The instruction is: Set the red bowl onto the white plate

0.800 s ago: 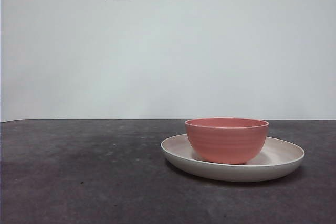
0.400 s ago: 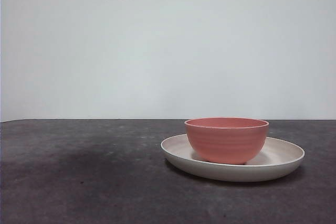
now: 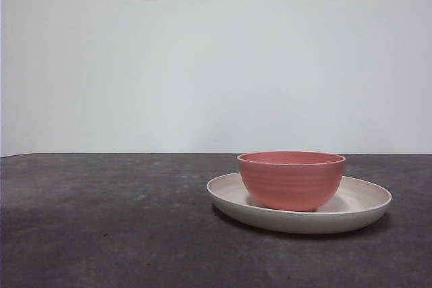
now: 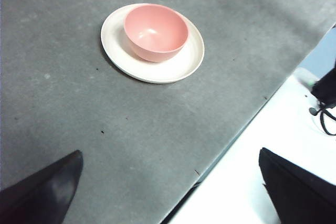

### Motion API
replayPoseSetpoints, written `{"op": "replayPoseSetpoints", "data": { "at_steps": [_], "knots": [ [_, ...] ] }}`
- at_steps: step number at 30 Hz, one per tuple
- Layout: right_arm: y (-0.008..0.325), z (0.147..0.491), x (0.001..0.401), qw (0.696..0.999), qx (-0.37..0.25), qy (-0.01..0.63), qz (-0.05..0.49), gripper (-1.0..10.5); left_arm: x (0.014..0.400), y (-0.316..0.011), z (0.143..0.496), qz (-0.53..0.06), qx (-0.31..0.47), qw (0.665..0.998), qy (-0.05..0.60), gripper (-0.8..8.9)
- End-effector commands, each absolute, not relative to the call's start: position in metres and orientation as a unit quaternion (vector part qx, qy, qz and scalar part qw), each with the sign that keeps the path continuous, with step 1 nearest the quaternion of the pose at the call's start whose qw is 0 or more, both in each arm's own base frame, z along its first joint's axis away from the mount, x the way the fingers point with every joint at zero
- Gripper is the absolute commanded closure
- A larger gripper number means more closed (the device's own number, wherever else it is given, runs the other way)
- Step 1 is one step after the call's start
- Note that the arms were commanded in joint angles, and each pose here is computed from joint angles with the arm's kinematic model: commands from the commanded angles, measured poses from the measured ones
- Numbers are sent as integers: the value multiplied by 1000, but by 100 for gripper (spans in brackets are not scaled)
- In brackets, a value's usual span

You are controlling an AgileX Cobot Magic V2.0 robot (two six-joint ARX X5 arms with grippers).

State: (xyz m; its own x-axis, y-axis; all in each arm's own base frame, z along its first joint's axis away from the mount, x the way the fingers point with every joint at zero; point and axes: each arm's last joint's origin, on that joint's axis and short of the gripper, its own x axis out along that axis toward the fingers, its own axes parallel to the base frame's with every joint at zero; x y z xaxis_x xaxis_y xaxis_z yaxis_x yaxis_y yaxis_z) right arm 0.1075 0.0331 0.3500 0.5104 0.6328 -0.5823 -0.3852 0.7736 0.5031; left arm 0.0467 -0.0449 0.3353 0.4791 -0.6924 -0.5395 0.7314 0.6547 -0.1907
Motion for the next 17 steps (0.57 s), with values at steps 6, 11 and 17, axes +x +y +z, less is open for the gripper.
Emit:
{"op": "replayPoseSetpoints", "data": {
  "at_steps": [6,11,17],
  "knots": [
    [37,346,128,841,161,427,292,367,27,-31,338,-422,21,866,269,255],
    [37,336,146,839,147,461,250,368,26,-30,339,-424,19,868,259,255],
    [31,313,183,822,133,510,213,384,27,-30,340,-424,18,868,258,255]
  ]
}}
